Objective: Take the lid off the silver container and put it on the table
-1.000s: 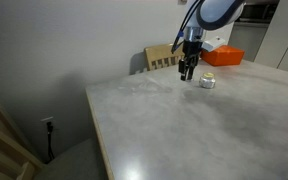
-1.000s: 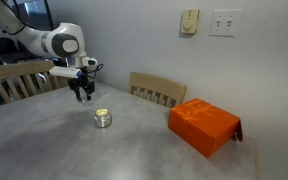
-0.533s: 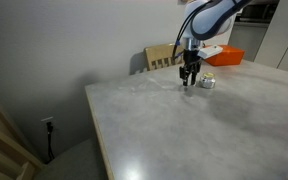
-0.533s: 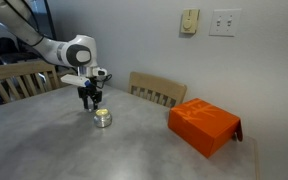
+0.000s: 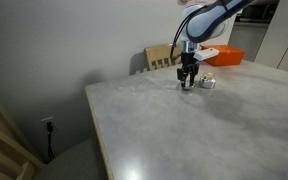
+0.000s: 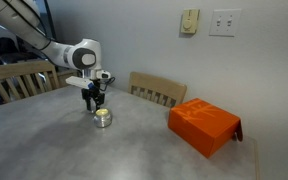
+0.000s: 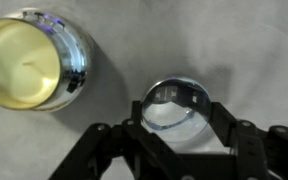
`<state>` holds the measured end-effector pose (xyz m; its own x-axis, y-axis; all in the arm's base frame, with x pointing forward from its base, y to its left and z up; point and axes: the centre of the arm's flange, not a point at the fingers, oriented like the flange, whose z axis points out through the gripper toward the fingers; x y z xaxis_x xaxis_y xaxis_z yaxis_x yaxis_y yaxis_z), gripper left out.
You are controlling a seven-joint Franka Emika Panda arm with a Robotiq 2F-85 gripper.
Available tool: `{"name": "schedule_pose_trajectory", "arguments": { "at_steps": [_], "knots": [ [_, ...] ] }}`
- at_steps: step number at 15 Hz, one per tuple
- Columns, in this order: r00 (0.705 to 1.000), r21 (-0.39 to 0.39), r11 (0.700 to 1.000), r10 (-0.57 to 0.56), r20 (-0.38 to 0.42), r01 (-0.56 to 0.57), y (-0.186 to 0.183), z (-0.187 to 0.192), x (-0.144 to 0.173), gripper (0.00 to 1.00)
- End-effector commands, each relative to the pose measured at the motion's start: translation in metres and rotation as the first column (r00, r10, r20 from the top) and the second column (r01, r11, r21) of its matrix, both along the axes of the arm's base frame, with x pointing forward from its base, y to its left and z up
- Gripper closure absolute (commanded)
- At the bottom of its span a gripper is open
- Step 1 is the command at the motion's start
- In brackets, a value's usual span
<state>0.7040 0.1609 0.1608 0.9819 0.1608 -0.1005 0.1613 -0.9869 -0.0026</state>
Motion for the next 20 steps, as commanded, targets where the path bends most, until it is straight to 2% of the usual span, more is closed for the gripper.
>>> {"name": "schedule_pose_trajectory", "arguments": {
  "at_steps": [1, 9, 20],
  "knots": [
    [0.999, -0.023, 0.998, -0.051, -0.001, 0.051, 0.001, -0.001, 0.016, 0.56],
    [0.992, -0.041, 0.991, -0.129, 0.018, 0.129, -0.005, -0.004, 0.029, 0.56],
    [0.991, -0.036, 0.991, -0.132, 0.021, 0.132, -0.006, -0.007, 0.036, 0.56]
  ]
}}
